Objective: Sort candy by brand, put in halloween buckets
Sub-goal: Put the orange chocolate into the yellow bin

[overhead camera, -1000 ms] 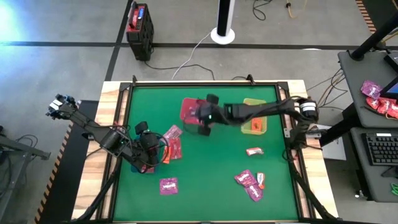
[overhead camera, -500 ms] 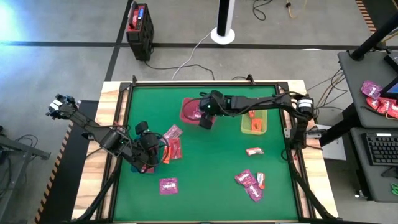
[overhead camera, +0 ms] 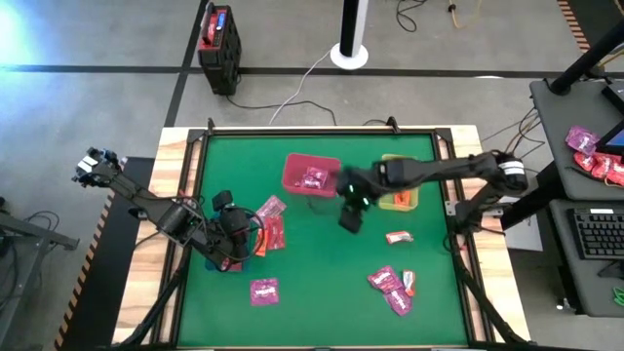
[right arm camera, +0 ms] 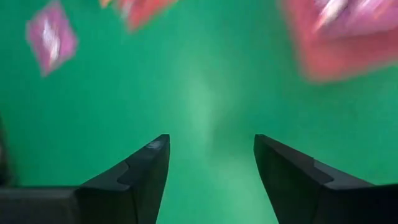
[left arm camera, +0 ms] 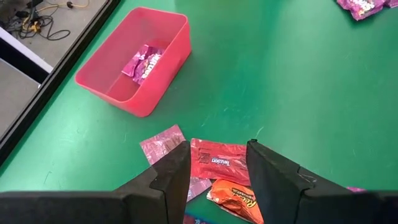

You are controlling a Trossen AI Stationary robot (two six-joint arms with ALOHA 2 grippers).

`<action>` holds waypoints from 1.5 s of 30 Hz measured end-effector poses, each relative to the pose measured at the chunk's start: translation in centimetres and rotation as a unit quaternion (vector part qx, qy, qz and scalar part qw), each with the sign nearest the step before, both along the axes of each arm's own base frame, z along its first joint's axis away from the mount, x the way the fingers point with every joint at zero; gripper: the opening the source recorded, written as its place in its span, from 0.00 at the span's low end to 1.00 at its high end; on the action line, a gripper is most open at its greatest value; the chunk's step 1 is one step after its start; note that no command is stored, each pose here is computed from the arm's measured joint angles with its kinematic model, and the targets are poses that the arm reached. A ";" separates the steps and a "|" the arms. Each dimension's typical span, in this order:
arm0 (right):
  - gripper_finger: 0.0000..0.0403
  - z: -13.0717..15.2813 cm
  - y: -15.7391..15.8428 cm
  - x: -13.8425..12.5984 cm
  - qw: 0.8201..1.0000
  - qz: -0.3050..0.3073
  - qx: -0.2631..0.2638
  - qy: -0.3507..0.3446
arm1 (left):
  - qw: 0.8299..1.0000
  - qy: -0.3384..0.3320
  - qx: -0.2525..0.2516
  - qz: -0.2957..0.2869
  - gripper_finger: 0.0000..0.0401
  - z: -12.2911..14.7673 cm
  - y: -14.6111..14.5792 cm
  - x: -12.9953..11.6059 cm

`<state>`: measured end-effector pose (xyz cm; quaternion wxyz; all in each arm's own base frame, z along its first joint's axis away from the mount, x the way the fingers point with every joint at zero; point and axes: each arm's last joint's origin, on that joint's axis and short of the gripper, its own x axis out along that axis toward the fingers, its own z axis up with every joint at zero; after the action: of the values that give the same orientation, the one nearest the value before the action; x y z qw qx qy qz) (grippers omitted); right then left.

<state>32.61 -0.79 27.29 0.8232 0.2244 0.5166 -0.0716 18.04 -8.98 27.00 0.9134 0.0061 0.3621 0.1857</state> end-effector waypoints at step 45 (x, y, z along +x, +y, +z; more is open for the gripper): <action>0.48 -12.8 5.9 -8.9 0.960 0.080 -0.107 0.246 | 0.999 -0.017 0.026 -0.015 0.35 0.3 -0.1 0.4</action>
<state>23.68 5.13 14.45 0.6928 0.0683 0.7089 -0.1132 18.39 -9.10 27.31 0.9216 0.0320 0.3417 0.1811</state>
